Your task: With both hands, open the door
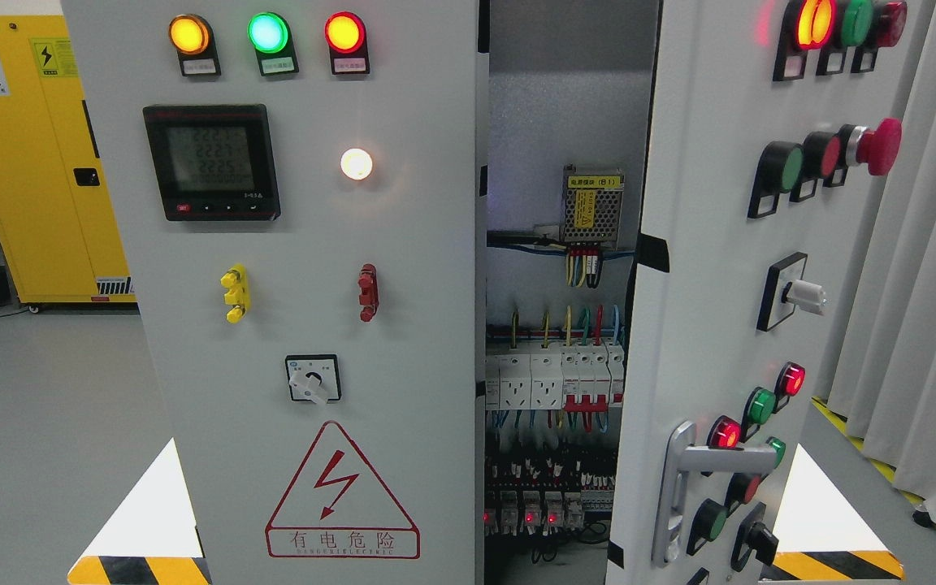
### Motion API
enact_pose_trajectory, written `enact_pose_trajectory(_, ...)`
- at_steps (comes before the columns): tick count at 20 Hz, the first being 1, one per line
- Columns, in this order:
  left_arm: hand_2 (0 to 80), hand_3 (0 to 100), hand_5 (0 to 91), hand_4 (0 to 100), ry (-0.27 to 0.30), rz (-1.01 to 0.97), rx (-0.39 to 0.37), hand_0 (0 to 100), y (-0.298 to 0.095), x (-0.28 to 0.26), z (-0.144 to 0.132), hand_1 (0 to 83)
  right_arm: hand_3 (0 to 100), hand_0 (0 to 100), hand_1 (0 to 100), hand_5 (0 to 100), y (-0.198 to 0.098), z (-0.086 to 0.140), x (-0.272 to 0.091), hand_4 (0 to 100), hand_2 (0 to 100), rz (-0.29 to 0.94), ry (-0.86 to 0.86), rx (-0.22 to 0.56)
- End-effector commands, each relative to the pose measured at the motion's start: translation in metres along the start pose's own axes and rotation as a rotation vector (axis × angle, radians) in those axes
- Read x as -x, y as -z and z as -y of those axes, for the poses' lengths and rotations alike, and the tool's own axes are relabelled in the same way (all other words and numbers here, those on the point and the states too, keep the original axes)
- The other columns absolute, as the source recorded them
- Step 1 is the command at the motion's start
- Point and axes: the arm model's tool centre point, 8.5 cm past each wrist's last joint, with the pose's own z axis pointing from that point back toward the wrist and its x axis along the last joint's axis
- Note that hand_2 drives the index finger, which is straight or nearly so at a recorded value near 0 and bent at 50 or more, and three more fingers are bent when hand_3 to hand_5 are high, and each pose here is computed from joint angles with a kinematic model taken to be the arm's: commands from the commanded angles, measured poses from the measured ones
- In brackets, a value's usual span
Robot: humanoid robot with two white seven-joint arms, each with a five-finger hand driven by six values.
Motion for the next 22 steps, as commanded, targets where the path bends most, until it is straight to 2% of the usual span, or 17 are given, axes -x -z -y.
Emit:
enact_pose_trajectory(1, 0.0, 0, 0.0, 0, 0.077, 0.445, 0.070, 0, -0.025, -0.127, 0.000, 0.0, 0, 22, 8, 0, 0.000, -0.001, 0.000, 0, 0, -0.001, -0.017, -0.001)
enact_pose_trajectory(5, 0.0, 0, 0.0, 0, 0.099, 0.619, 0.128, 0, -0.056, -0.165, 0.010, 0.0, 0, 22, 8, 0, 0.000, 0.000, 0.000, 0, 0, -0.001, -0.017, 0.001)
enact_pose_trajectory(9, 0.0, 0, 0.0, 0, 0.204, 0.771, 0.264, 0, -0.094, -0.210, 0.003, 0.0, 0, 22, 8, 0, 0.000, 0.000, 0.000, 0, 0, -0.001, -0.017, 0.001)
enact_pose_trajectory(14, 0.0, 0, 0.0, 0, 0.328, 0.939, 0.366, 0, -0.150, -0.250, 0.000, 0.0, 0, 22, 8, 0, 0.000, 0.000, 0.000, 0, 0, -0.001, -0.017, 0.001)
enact_pose_trajectory(20, 0.0, 0, 0.0, 0, 0.410, 1.123, 0.475, 0, -0.237, -0.302, -0.023, 0.0, 0, 22, 8, 0, 0.000, 0.000, 0.000, 0, 0, -0.001, -0.017, 0.001)
enact_pose_trajectory(22, 0.0, 0, 0.0, 0, 0.438, 1.127, 0.547, 0, -0.253, -0.311, -0.032, 0.0, 0, 22, 8, 0, 0.000, -0.001, 0.000, 0, 0, -0.001, -0.017, -0.001)
